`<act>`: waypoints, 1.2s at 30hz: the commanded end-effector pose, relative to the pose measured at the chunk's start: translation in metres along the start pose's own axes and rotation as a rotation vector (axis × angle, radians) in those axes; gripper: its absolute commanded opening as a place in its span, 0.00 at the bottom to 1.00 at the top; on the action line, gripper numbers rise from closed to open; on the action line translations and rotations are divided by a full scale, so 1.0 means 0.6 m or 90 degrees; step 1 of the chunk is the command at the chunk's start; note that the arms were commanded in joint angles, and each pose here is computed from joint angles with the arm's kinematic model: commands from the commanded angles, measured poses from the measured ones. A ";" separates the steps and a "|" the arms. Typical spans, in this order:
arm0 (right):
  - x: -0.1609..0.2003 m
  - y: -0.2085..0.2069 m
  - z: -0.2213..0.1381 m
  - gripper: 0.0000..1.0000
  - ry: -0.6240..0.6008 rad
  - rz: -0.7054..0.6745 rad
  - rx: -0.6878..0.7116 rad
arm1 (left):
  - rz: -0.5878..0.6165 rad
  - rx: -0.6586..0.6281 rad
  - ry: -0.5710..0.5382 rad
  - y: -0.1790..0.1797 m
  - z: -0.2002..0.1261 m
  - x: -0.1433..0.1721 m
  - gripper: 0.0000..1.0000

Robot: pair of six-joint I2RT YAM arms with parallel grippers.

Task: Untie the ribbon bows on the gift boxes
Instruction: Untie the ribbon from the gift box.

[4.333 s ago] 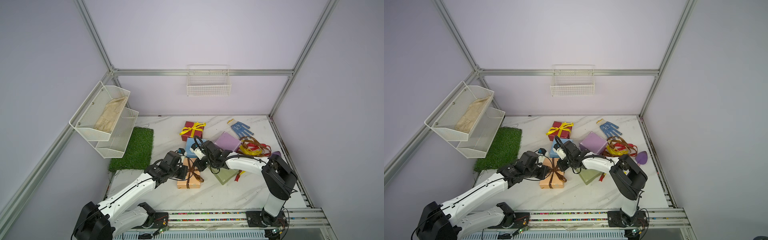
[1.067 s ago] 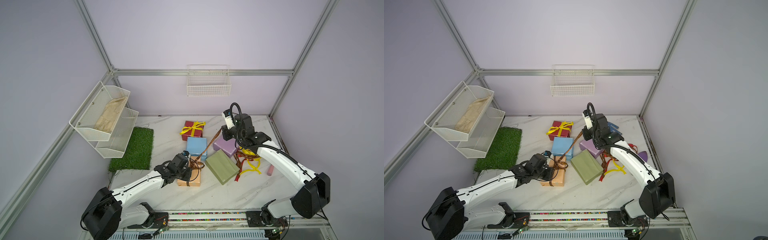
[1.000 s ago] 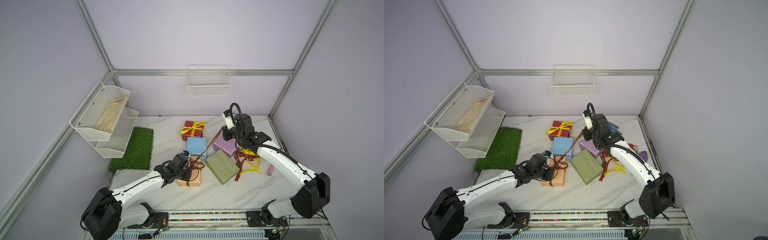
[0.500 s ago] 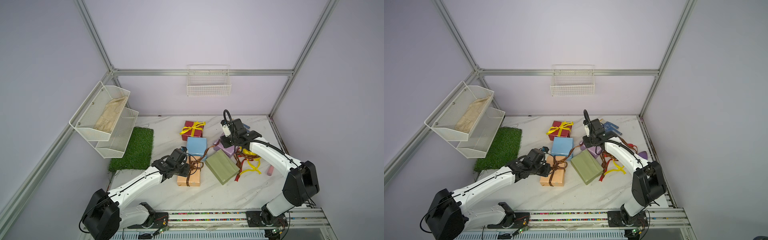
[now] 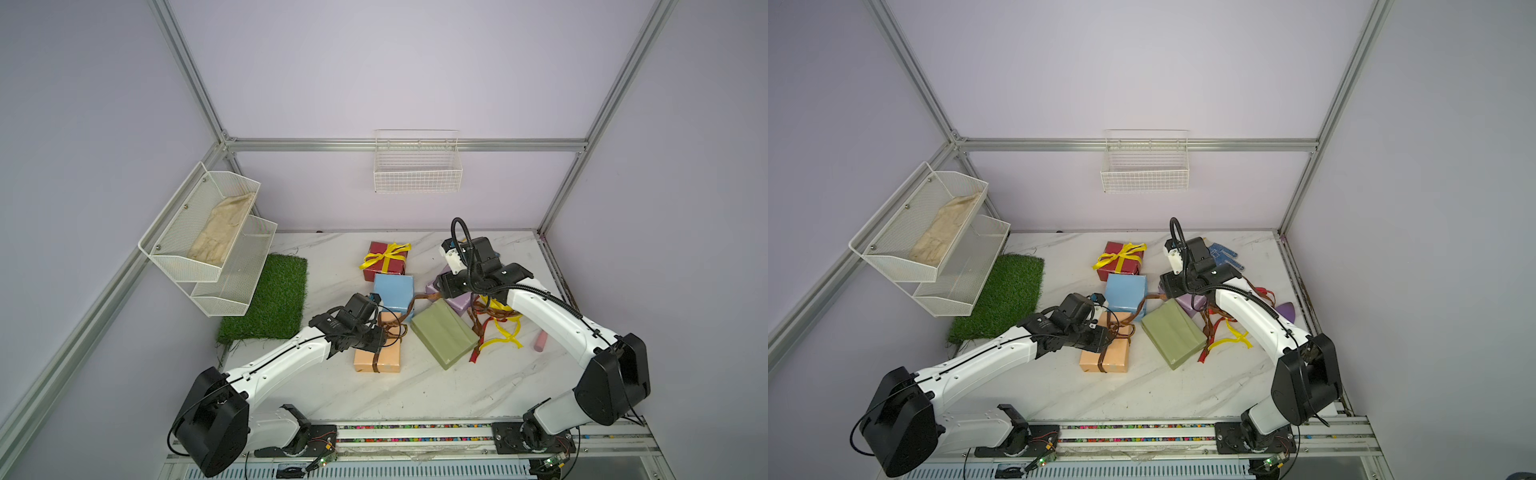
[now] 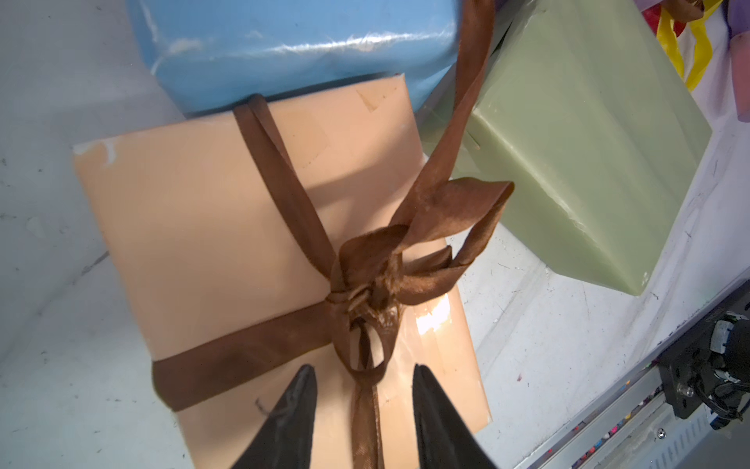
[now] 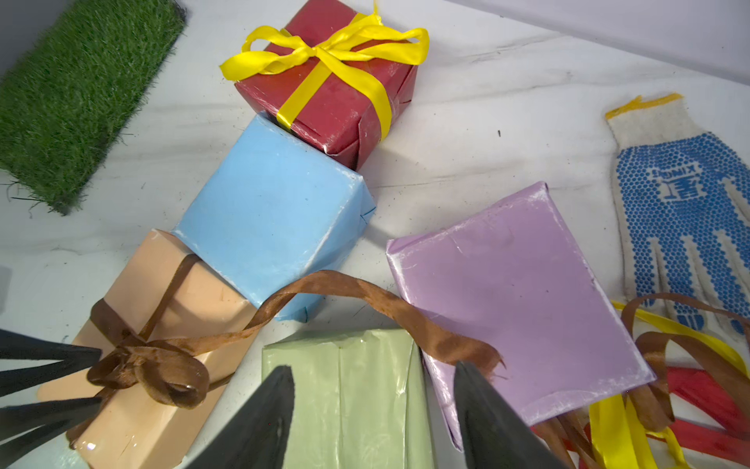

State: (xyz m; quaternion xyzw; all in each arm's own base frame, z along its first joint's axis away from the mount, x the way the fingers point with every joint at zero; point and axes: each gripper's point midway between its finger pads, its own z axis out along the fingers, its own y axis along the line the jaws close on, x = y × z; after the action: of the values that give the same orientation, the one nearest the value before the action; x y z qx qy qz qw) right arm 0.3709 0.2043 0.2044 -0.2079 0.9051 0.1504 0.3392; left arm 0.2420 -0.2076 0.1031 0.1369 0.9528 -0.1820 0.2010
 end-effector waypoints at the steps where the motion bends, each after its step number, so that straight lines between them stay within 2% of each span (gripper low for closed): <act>1: 0.006 0.032 -0.012 0.66 -0.006 0.004 -0.071 | 0.014 0.039 -0.053 -0.030 -0.019 -0.052 0.36; 4: 0.022 0.055 -0.001 0.65 0.011 0.005 -0.112 | 0.013 0.038 -0.061 -0.030 -0.021 -0.057 0.30; 13: 0.053 0.069 0.026 0.67 0.049 0.009 -0.122 | 0.012 0.021 -0.093 -0.023 -0.033 -0.079 0.08; 16: 0.057 0.094 0.024 0.69 0.053 -0.001 -0.174 | 0.010 0.013 -0.101 -0.018 -0.043 -0.086 0.01; 20: 0.067 0.143 0.028 0.69 0.056 -0.020 -0.245 | 0.011 -0.012 -0.123 -0.003 -0.069 -0.099 0.00; 25: 0.079 0.184 0.058 0.69 0.063 -0.022 -0.280 | 0.020 -0.028 -0.165 0.011 -0.108 -0.120 0.00; 32: 0.086 0.214 0.096 0.63 0.066 -0.020 -0.292 | 0.029 -0.022 -0.205 0.011 -0.153 -0.150 0.00; 36: 0.084 0.199 0.104 0.63 0.066 -0.024 -0.253 | 0.036 -0.052 -0.247 0.019 -0.194 -0.179 0.00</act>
State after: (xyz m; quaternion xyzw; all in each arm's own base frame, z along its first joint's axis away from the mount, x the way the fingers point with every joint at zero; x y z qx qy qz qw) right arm 0.3032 0.3182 0.1336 -0.2982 0.8730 0.3177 0.2192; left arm 0.2901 -0.1767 0.1963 0.1138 0.9226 -0.1659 0.3291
